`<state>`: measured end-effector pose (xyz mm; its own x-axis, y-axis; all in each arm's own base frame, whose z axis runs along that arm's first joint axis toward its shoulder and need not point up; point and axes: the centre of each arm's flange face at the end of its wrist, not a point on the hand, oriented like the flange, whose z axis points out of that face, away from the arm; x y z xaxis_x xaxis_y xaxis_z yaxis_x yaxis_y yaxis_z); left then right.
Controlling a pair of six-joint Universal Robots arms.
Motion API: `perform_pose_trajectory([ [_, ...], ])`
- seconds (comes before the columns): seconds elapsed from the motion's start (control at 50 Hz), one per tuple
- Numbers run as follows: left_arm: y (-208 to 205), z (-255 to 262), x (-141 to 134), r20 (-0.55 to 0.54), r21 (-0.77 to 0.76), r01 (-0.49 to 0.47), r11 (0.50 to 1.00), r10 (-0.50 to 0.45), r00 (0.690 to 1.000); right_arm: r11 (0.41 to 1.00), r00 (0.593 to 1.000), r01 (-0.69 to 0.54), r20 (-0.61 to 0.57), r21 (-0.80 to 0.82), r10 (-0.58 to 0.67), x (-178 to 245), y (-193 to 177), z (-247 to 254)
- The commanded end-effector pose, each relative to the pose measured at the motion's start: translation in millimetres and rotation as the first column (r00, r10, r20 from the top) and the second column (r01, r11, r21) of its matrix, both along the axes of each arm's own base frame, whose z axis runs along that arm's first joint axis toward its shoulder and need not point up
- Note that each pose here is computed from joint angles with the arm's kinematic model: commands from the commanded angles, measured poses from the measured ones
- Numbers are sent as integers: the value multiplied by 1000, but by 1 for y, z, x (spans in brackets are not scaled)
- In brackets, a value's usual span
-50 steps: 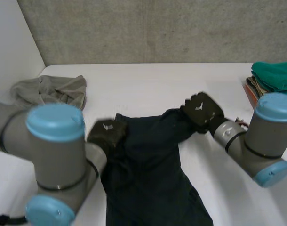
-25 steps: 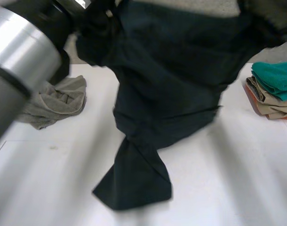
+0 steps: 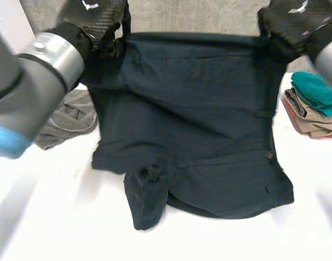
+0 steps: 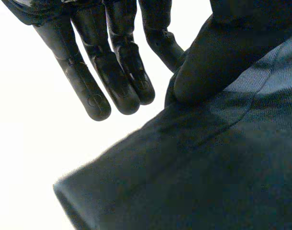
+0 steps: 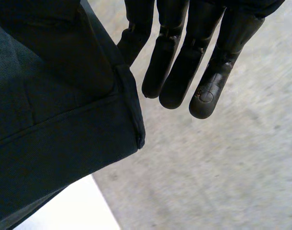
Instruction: Fold the laundry.
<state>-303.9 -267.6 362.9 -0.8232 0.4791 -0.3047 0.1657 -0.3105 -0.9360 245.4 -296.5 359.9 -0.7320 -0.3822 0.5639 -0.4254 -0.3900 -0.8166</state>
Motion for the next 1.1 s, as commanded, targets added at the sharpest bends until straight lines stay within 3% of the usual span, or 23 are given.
perform_pose_trajectory([
  [0.02, -72, -35, -29, -24, -64, -9, 998, 7, 1000, 999, 1000, 15, 3, -31, -14, 34, -53, -50],
  [0.16, -122, -62, -56, -35, -201, 0, 980, -8, 999, 980, 997, 39, 71, -196, -25, 67, -95, -90],
  [0.32, -124, -68, -50, -36, -186, -70, 980, 65, 997, 984, 994, 95, 73, -152, -85, 65, -98, -106],
  [0.46, -80, -75, -29, 32, -63, -79, 995, 81, 996, 991, 993, 115, 33, -67, -113, 44, -59, -87],
  [0.54, -37, -85, -20, 76, 22, -48, 999, 46, 996, 994, 996, 79, -43, 70, -76, 34, -30, -97],
  [0.64, 40, -116, -22, 126, 160, 65, 985, -86, 988, 932, 988, 54, -156, 359, 2, 12, 1, -132],
  [0.78, 100, -160, -32, 163, 304, 189, 934, -247, 955, 847, 977, 115, -214, 519, -2, -21, 17, -161],
  [0.94, 102, -207, -50, 203, 382, 212, 899, -306, 930, 866, 967, 81, -251, 494, 53, -33, 21, -191],
  [1.06, 79, -222, -62, 213, 379, 170, 910, -265, 941, 904, 969, 75, -243, 422, 33, -35, 11, -205],
  [1.1, 60, -219, -60, 212, 353, 110, 929, -194, 958, 910, 971, 70, -238, 408, 32, -35, 9, -209],
])
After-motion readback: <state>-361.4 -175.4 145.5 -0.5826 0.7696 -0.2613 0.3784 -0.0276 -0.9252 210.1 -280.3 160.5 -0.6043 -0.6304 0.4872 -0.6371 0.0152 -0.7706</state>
